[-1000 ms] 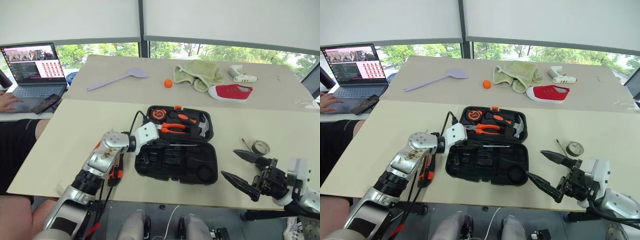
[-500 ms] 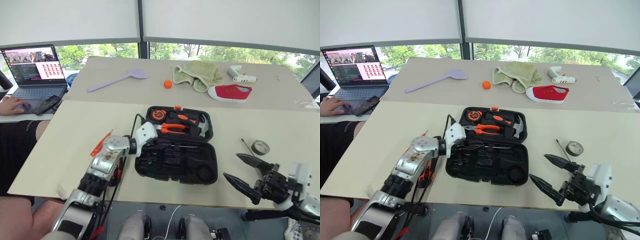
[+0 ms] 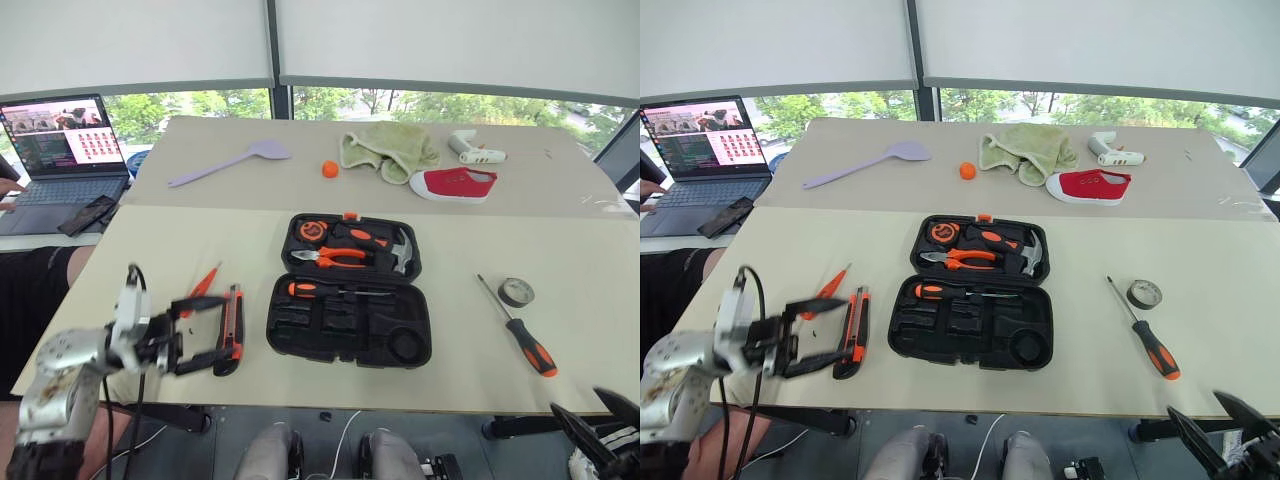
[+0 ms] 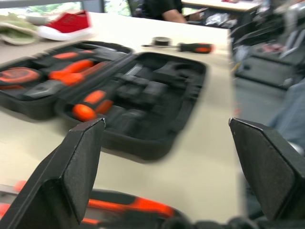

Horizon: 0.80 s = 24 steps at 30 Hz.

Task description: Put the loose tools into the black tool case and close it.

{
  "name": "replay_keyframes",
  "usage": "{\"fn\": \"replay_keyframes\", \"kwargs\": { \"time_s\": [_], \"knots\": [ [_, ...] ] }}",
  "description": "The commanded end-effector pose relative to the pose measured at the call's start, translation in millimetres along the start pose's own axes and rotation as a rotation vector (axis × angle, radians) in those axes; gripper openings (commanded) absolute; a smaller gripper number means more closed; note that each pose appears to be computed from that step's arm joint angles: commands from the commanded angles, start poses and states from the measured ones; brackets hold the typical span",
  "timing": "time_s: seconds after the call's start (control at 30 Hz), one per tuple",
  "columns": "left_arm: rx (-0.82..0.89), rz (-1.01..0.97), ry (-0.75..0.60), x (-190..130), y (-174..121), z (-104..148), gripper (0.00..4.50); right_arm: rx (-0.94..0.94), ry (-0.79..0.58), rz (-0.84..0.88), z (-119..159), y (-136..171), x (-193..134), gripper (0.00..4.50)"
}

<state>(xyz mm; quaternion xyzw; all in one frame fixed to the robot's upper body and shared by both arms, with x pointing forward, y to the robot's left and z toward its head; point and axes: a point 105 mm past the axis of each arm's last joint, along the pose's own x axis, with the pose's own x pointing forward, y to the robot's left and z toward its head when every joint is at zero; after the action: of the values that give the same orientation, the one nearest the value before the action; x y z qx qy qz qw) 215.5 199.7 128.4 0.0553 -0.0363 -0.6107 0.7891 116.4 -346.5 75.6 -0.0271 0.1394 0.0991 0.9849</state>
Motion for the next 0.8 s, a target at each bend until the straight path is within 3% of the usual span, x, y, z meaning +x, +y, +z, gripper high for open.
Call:
{"fn": "replay_keyframes", "kwargs": {
  "time_s": [0.03, 0.3, 0.53, 0.63, 0.8],
  "knots": [
    [0.09, -0.077, -0.057, 15, -8, 20, 4.49, -0.061, 0.013, 0.006, 27, -5, 13, 4.5],
    [0.122, -0.162, -0.183, 61, -19, 36, 4.49, -0.078, 0.246, 0.071, 63, -3, 64, 4.5],
    [0.114, -0.18, -0.194, 74, -25, 35, 4.49, -0.082, 0.444, 0.079, 54, -5, 99, 4.5],
    [0.115, -0.171, -0.185, 72, -26, 34, 4.5, -0.074, 0.507, 0.064, 44, -10, 104, 3.74],
    [0.117, -0.158, -0.163, 68, -26, 34, 4.5, -0.068, 0.567, 0.07, 46, -14, 98, 2.02]
  ]
}}
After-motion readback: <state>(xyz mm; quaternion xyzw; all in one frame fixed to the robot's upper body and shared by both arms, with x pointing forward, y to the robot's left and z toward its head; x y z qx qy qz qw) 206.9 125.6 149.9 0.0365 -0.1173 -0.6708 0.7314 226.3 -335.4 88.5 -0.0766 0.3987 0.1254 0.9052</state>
